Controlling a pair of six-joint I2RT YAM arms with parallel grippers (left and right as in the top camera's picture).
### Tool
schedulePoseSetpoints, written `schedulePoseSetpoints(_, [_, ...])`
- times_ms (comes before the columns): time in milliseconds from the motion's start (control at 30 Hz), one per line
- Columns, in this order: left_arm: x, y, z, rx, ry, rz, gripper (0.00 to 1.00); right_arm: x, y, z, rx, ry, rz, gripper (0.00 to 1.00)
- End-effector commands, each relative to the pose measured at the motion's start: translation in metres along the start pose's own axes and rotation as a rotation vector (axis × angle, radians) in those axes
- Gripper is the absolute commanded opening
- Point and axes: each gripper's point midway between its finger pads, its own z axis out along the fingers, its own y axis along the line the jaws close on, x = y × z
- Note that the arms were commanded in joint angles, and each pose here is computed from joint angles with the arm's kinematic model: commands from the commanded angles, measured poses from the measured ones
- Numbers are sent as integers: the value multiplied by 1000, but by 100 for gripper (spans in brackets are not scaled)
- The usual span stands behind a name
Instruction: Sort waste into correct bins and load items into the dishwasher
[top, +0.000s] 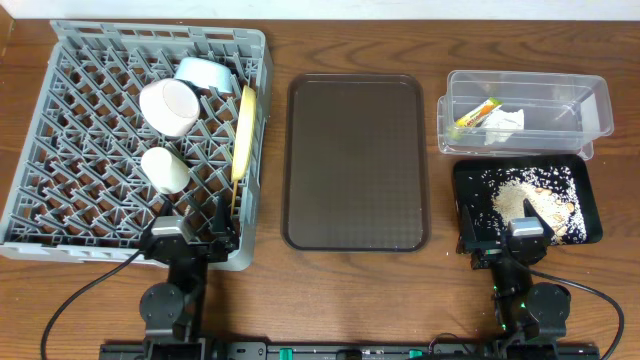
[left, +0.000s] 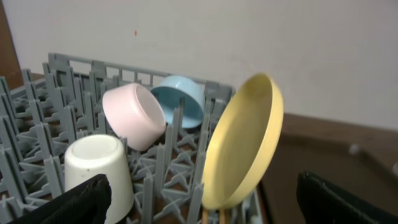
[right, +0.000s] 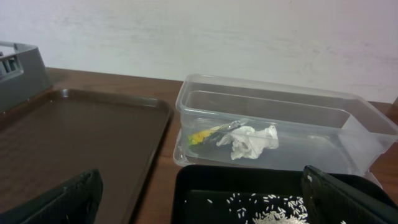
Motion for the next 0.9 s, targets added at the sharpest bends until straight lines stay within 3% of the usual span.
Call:
schedulePoseSetpoints(0, [27,3,1,1,79,92,95,1,2,0,-8,1,-5,99])
schedulePoseSetpoints(867, [39,5,0,-6,128,91,95,1,2,0,-8,1,-5,99])
